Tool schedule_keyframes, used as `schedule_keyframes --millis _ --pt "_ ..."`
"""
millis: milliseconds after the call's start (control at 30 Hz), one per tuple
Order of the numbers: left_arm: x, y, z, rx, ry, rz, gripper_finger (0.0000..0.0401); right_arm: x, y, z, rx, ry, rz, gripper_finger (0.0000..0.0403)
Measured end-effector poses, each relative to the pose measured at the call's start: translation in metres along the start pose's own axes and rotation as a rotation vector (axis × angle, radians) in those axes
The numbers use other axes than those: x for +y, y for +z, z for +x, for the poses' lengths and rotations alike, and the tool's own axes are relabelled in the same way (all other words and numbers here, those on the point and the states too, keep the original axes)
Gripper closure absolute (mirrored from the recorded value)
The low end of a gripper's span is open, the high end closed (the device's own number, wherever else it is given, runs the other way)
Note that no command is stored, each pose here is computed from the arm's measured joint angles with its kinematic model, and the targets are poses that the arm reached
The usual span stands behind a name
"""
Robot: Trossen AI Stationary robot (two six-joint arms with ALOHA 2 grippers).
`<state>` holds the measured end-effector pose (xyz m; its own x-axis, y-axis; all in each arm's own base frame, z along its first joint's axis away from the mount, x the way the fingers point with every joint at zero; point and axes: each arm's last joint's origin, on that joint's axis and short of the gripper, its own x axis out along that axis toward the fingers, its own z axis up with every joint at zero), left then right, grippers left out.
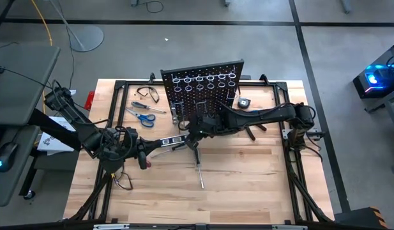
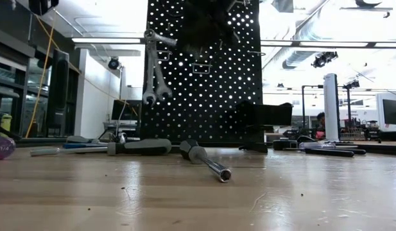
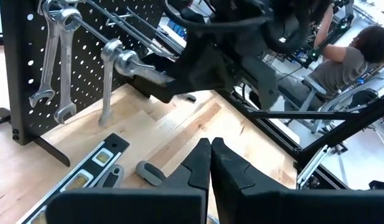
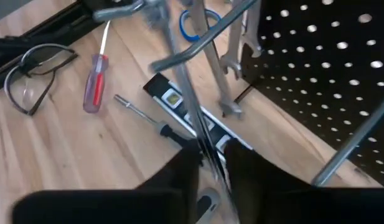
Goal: Hang tools onto peg board
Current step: Hang the silver wrench on the pegboard
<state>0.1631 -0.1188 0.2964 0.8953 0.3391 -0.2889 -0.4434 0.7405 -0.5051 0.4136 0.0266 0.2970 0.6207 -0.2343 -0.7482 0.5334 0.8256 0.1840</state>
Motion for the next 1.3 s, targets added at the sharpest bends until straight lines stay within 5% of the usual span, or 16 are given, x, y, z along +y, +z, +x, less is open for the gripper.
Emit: schedule_keyframes --millis 200,367,767,967,1167,1300 --pt "0.001 0.0 0.0 0.002 0.004 0.008 0.0401 0.002 -0.003 -0.001 0.032 0.024 -0.032 0.0221" --pt "0.004 -0.004 0.0 0.067 0.006 0.059 0.0401 0.011 -0.018 -0.014 0.153 0.094 -0.109 0.018" --pt "0.025 -0.042 0.002 0.537 0.183 0.089 0.0401 0.045 -0.104 -0.066 0.405 -0.134 -0.3 0.0176" --pt "0.016 -0.079 0.007 0.778 0.229 0.063 0.0401 0.056 -0.138 -0.091 0.437 -0.242 -0.233 0.0176" --pt "-0.004 -0.116 0.018 0.829 0.151 0.013 0.0401 0.066 -0.174 -0.114 0.479 -0.292 -0.123 0.0187" --pt "-0.016 -0.132 0.027 0.839 0.079 -0.049 0.0401 0.069 -0.222 -0.111 0.637 -0.293 -0.022 0.0213"
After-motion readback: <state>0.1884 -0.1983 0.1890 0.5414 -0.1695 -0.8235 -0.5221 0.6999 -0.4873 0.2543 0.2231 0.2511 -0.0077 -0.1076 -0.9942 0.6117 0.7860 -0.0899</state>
